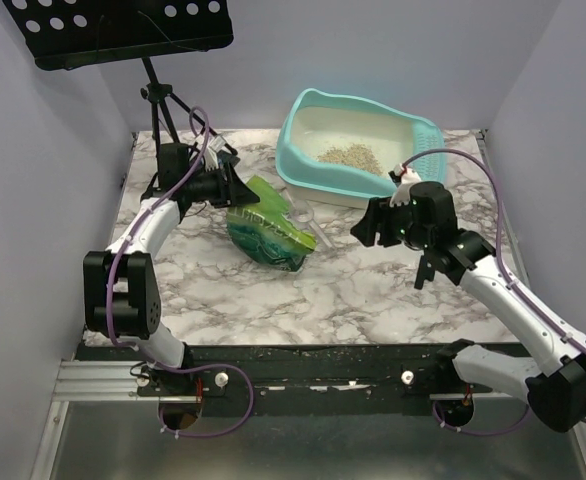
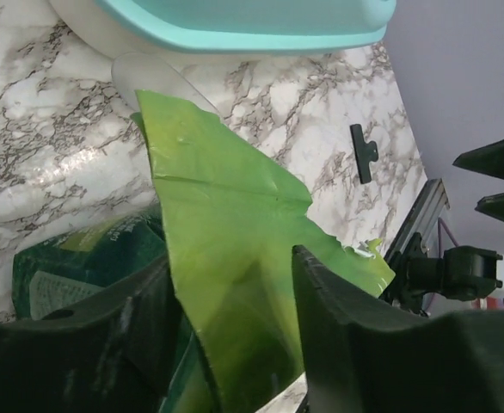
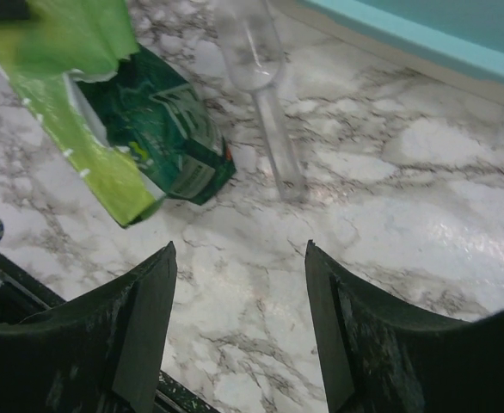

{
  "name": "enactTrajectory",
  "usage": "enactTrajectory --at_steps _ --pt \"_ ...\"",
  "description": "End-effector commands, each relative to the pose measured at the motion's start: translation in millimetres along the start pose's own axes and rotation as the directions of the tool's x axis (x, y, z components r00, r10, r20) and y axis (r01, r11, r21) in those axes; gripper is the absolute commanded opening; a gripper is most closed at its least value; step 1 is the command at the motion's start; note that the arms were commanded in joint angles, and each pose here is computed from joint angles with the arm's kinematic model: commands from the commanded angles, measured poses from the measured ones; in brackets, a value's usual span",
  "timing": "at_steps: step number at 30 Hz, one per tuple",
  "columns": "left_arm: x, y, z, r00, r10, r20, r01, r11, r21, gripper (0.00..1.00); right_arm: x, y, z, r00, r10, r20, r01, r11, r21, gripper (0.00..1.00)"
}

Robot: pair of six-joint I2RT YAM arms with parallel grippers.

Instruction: Fill the litter box with clean litter

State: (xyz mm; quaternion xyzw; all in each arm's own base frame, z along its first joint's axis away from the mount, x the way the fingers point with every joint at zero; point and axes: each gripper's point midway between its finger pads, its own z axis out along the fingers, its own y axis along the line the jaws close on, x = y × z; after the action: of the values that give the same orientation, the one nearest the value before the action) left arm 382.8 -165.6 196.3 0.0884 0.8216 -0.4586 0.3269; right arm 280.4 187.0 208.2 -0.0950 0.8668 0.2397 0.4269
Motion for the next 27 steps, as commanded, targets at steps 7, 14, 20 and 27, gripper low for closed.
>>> enactTrajectory --at_steps 7,14,20,27 --pt "-19.8 -30.1 -23.0 0.986 0.082 0.145 -0.113 0.970 0.218 0.34 -55.4 80.0 20.4 0.976 -0.163 0.141 0.205 0.903 -0.379 0.68" --pt "-29.0 -57.7 -47.6 0.951 0.066 0.303 -0.187 0.902 0.390 0.08 -52.3 97.8 54.4 0.947 -0.269 0.178 0.322 0.798 -0.509 0.74" --pt "-27.0 -67.4 -55.5 0.948 0.042 0.317 -0.207 0.835 0.509 0.00 -54.7 118.2 68.3 0.942 -0.276 0.191 0.334 0.705 -0.626 0.77" --pt "-26.7 -72.1 -55.5 0.948 0.040 0.316 -0.207 0.831 0.516 0.00 -58.0 130.9 86.7 0.943 -0.276 0.187 0.325 0.633 -0.702 0.76"
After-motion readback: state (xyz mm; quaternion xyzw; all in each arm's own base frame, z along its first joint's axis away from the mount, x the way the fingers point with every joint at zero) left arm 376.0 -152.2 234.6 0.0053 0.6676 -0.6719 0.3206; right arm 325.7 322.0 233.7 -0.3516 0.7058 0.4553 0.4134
